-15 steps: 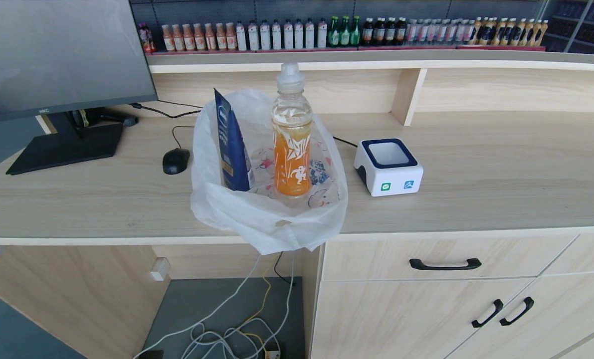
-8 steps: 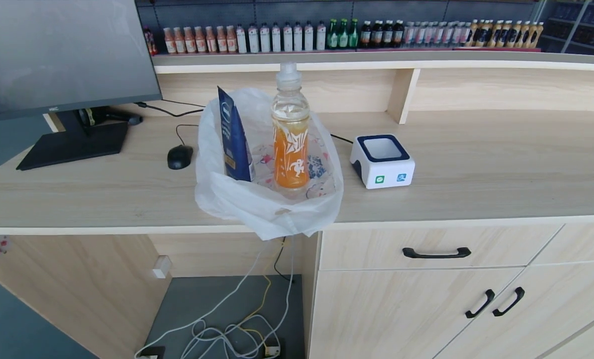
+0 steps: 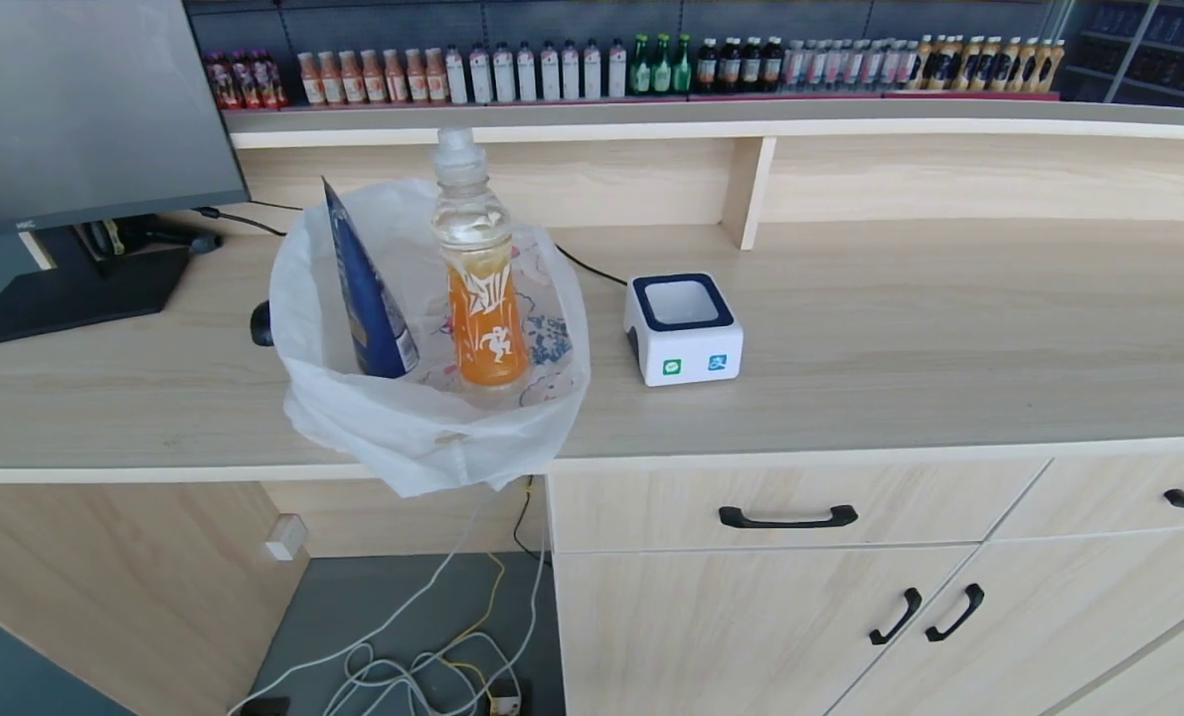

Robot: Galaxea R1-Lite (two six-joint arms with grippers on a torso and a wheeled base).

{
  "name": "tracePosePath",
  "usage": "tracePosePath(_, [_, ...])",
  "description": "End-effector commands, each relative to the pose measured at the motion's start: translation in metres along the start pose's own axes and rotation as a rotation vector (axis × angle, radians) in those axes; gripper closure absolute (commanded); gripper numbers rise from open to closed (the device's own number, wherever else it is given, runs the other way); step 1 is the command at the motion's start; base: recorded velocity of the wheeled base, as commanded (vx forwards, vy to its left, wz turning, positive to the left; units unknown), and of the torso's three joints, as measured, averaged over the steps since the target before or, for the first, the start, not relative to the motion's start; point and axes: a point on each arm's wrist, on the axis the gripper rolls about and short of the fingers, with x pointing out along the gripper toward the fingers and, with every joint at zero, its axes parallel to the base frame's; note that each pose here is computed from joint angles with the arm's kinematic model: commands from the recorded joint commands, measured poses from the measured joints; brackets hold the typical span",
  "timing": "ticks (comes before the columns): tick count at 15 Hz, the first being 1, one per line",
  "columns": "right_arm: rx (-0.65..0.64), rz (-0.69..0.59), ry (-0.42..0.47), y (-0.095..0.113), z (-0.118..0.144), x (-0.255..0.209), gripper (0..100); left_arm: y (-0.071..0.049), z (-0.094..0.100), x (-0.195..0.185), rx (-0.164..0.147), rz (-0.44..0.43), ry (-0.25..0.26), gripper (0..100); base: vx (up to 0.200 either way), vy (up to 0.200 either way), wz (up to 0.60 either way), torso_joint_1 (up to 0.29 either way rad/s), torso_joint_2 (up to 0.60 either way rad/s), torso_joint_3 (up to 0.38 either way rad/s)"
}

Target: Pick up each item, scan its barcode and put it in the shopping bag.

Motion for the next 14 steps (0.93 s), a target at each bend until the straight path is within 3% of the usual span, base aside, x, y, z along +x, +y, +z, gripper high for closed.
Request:
tracePosePath(1, [-0.001, 0.000, -0.001, 0.0000, 0.0005, -0.0001, 0, 0.0000, 0.0000, 0.0000, 0.000, 0.001, 0.000, 0, 0.000, -0.200, 0.00, 0.007, 0.00, -0.002])
tracePosePath(2, [0.000, 0.000, 0.000, 0.0000, 0.0000, 0.0000, 0, 0.0000, 0.0000, 0.0000, 0.000, -0.001, 0.000, 0, 0.000, -0.200, 0.00, 0.007, 0.00, 0.002])
tracePosePath(14, [0.035, 0.000, -0.001, 0.0000, 0.0002, 0.0000, 0, 0.0000, 0.0000, 0.0000, 0.007, -0.001, 0.000, 0, 0.000, 0.000, 0.00, 0.000, 0.00, 0.000])
